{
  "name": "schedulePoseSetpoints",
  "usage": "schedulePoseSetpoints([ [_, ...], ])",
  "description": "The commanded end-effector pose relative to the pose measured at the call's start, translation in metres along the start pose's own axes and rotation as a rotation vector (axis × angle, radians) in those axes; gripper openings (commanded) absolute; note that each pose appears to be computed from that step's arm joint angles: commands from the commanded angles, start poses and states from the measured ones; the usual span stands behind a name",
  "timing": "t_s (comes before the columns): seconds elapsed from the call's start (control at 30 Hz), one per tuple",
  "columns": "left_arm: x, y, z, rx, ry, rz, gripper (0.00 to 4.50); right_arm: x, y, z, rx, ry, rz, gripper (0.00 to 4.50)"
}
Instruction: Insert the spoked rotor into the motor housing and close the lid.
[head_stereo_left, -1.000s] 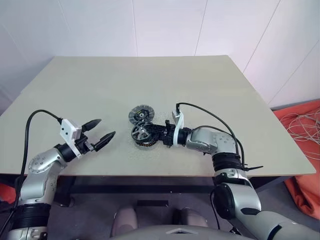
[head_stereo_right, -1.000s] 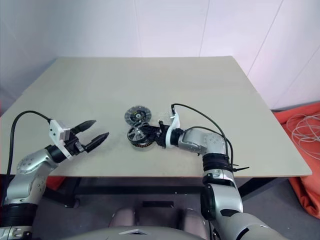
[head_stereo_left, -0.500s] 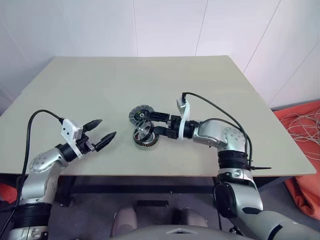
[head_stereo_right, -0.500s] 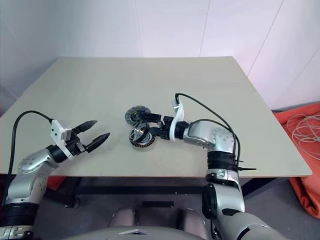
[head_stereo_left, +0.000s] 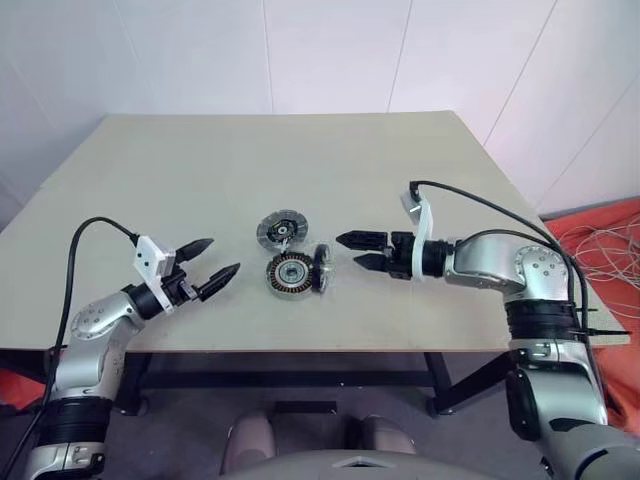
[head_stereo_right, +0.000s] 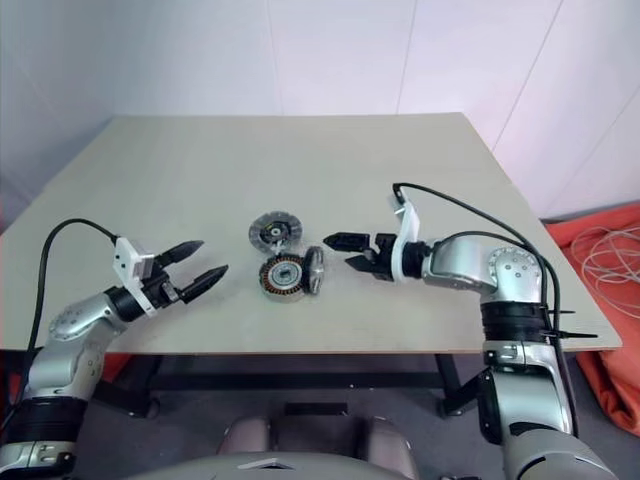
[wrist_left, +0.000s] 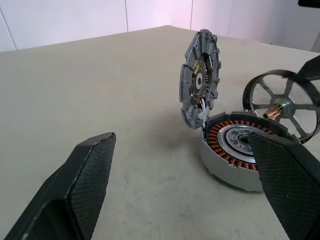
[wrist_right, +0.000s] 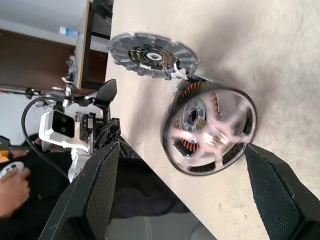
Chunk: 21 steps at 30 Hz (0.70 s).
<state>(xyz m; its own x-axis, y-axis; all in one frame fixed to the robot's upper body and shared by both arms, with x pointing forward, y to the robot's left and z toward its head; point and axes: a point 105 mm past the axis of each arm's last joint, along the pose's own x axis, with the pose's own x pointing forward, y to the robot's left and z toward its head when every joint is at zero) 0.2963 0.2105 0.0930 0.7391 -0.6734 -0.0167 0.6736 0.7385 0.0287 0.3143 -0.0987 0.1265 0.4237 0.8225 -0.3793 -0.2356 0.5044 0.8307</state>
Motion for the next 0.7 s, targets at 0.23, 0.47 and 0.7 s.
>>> schedulePoseSetpoints([
  [0.23, 0.002, 0.001, 0.012, 0.045, -0.036, -0.006, 4.5, 0.007, 0.017, -0.003, -0.213, 0.023, 0.027, 4.45],
  [0.47, 0.001, 0.003, 0.012, 0.047, -0.034, -0.003, 4.5, 0.0, 0.019, 0.009, -0.245, -0.016, 0.047, 4.45],
  [0.7, 0.003, 0.002, 0.012, 0.044, -0.038, -0.004, 4.5, 0.001, 0.018, 0.009, -0.245, -0.011, 0.054, 4.45],
])
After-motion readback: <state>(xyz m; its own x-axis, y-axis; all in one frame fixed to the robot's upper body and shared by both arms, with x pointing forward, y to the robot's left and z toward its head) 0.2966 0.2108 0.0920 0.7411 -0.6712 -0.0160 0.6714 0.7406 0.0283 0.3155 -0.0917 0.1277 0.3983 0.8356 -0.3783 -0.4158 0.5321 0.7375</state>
